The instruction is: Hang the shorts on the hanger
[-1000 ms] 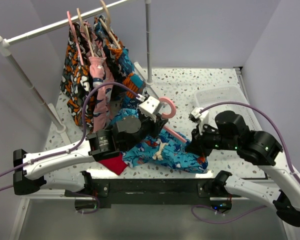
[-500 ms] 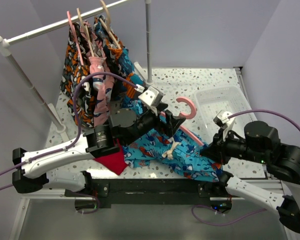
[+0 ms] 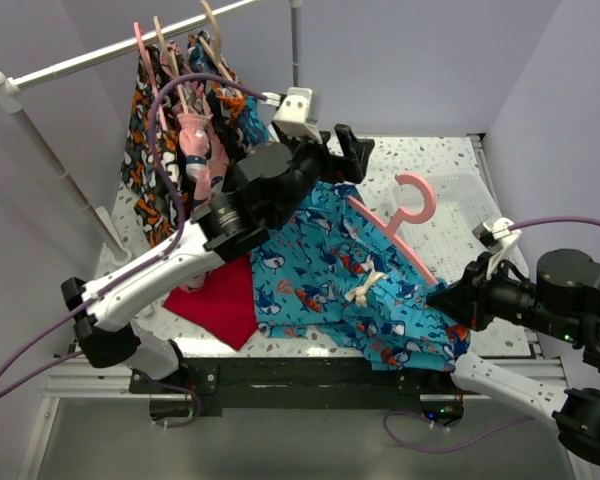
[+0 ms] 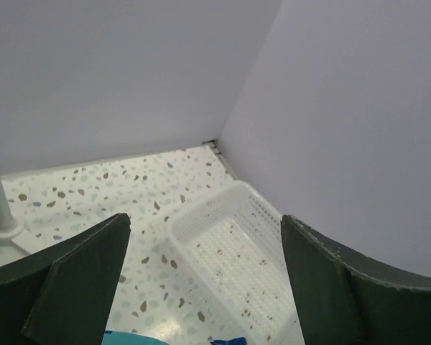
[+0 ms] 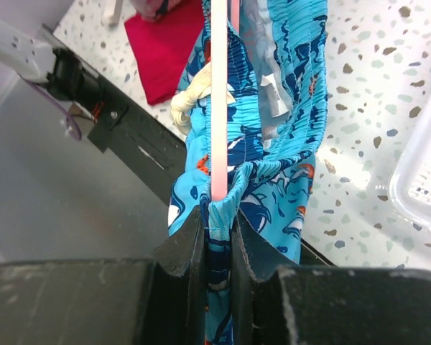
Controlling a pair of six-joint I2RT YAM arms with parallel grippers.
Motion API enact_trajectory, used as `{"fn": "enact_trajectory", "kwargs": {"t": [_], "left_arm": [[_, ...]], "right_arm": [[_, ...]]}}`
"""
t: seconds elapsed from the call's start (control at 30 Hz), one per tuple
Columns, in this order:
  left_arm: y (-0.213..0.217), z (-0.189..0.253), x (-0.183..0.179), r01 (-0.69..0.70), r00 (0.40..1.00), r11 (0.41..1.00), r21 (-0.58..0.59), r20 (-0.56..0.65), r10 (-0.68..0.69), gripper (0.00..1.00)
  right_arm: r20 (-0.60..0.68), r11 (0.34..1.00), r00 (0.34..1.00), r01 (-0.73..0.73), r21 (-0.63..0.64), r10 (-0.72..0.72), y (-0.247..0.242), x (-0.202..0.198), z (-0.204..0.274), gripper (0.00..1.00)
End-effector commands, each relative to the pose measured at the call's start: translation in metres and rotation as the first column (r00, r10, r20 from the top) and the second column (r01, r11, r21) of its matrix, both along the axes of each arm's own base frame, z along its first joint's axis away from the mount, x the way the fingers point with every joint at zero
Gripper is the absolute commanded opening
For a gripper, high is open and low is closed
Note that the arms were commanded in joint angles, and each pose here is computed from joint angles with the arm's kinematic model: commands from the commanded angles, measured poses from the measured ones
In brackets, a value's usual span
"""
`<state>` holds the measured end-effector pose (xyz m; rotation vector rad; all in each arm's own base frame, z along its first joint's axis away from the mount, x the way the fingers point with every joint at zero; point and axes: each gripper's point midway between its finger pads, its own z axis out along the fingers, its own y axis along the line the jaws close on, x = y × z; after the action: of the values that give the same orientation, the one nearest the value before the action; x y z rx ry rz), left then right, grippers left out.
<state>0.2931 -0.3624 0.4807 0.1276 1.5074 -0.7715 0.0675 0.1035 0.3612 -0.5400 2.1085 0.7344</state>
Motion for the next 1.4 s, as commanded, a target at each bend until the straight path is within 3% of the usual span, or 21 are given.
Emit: {"fn": "enact_trajectory", "kwargs": {"t": [0.0, 0.23, 0.4, 0.73, 0.93, 1.37], "left_arm": [[-0.031, -0.038, 0.026, 0.017, 0.996, 0.998, 0.059, -0.084, -0.012, 0.9], [-0.008, -0.101, 0.08, -0.246, 0.946, 0.959, 0.143, -0.179, 0.269, 0.89], [0.041, -0.138, 0.099, -0.415, 0.863, 0.892, 0.177, -0.234, 0.448, 0.89], [0.09, -0.157, 0.087, -0.489, 0.815, 0.849, 0.2, -0.24, 0.527, 0.89], [0.103, -0.171, 0.078, -0.495, 0.8, 0.838, 0.231, -0.257, 0.543, 0.88], [0.139, -0.186, 0.058, -0.506, 0.779, 0.815, 0.282, -0.257, 0.572, 0.83]], "right_arm": [[-0.057, 0.996, 0.995, 0.078, -0.052, -0.081, -0.031, -0.016, -0.004, 0.0], [-0.052, 0.983, 0.986, 0.15, -0.102, -0.156, -0.035, -0.001, -0.011, 0.0], [-0.012, 0.966, 0.975, 0.22, -0.134, -0.224, -0.041, 0.014, -0.008, 0.0], [0.104, 0.954, 0.961, 0.27, -0.131, -0.258, -0.016, 0.058, 0.013, 0.0], [0.266, 0.949, 0.92, 0.312, -0.056, -0.287, 0.001, 0.097, 0.074, 0.0], [0.489, 0.886, 0.815, 0.434, -0.162, -0.31, 0.022, 0.169, 0.138, 0.0]]}}
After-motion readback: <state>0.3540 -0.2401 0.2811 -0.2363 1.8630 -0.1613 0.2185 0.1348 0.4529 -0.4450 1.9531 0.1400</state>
